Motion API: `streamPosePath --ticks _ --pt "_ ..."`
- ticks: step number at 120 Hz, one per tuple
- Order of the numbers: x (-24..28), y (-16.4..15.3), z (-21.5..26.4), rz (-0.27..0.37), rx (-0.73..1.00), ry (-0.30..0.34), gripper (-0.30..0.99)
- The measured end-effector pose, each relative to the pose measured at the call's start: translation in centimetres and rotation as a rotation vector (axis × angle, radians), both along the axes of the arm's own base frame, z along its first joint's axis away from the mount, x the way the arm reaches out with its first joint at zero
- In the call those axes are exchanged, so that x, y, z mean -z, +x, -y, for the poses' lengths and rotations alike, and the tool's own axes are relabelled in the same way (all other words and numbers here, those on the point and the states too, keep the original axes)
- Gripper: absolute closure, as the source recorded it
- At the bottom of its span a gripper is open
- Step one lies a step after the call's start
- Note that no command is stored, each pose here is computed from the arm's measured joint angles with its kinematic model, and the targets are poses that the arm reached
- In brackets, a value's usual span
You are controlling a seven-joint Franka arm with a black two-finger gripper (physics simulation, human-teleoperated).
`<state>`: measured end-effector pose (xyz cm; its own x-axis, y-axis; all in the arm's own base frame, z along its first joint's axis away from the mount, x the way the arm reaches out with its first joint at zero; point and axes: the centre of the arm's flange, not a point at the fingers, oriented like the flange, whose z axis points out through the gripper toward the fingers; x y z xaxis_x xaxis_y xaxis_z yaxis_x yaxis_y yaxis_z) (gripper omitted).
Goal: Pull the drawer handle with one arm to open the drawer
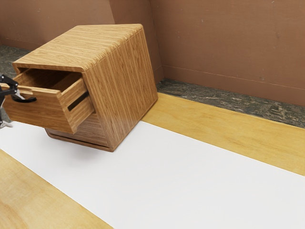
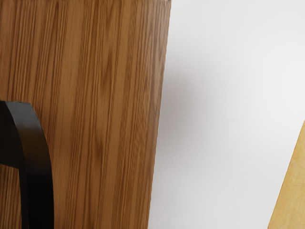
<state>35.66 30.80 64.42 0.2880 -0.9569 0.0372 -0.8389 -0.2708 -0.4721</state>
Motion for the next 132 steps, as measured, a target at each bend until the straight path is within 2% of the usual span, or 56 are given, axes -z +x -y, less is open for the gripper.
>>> streamPosePath --ticks 48,72,87,101,104,106,108,117,122,126,132 --pt "0.0 -6.8 1.4 0.021 -0.021 -0.022 0.00" --pt "0.8 -8.6 1.4 0.011 -0.031 -0.041 0.00" --pt "1.1 -9.9 1.0 0.007 -0.048 -0.048 0.10" --pt "1.1 -10.5 1.2 0.013 -0.046 -0.056 0.15" --pt "0.8 -10.4 1.4 0.014 -0.043 -0.050 0.18" --pt "0.1 -10.3 1.6 0.021 -0.042 -0.040 0.25" --pt "-1.1 -10.2 1.9 0.036 -0.038 -0.024 0.23" --pt "-10.7 -8.8 8.4 0.158 0.044 0.121 0.16" --pt "-13.4 -7.4 14.1 0.183 0.120 0.183 0.12" --pt "-13.7 -5.9 18.4 0.165 0.180 0.193 0.10" --pt "-11.3 -2.1 24.9 0.070 0.253 0.147 0.08"
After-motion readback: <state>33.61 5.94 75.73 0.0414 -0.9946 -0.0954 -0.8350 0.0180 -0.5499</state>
